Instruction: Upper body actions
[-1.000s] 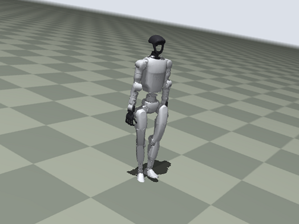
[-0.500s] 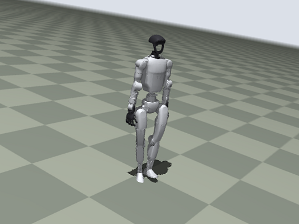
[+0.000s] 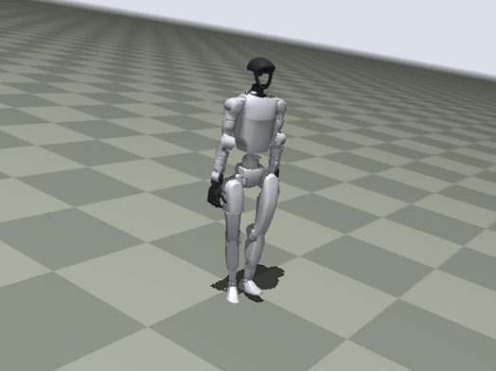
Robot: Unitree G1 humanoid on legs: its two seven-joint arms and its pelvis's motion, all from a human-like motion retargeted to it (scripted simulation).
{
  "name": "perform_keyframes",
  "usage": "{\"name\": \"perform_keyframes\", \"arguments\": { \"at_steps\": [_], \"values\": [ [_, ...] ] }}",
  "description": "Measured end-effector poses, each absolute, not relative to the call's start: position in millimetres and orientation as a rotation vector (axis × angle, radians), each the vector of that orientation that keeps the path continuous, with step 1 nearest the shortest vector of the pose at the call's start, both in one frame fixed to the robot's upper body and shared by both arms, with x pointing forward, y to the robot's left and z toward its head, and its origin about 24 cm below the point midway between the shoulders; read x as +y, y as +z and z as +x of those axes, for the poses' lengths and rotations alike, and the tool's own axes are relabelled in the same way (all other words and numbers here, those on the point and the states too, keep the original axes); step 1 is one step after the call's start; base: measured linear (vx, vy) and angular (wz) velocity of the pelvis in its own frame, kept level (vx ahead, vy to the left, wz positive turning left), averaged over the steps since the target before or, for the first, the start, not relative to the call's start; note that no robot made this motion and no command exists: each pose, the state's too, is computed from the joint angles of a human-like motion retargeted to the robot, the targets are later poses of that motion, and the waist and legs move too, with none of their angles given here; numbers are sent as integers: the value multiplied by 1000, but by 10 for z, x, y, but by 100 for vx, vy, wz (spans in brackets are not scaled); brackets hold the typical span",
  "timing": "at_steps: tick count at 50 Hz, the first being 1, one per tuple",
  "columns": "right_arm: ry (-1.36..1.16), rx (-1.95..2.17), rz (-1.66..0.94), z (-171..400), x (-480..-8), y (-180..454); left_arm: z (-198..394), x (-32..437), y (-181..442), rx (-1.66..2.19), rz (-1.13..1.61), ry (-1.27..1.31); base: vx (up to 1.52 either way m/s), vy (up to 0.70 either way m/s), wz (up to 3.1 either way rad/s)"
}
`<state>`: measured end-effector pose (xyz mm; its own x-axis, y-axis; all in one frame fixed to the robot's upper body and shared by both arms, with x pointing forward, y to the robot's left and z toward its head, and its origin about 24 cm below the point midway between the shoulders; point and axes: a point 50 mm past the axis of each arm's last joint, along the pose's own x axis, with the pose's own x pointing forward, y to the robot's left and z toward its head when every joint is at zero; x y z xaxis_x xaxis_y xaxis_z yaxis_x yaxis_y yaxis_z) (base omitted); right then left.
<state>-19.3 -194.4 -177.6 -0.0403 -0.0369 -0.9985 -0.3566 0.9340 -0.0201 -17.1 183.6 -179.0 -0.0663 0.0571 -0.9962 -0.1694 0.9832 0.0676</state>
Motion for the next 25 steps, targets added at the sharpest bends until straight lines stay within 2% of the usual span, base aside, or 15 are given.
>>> {"name": "perform_keyframes", "arguments": {
  "at_steps": [25],
  "values": [
    [236,1582,-312,-167,-1976,-1774,-132,1790,-1798,1612,-84,163,-1,0,0]
  ]
}}
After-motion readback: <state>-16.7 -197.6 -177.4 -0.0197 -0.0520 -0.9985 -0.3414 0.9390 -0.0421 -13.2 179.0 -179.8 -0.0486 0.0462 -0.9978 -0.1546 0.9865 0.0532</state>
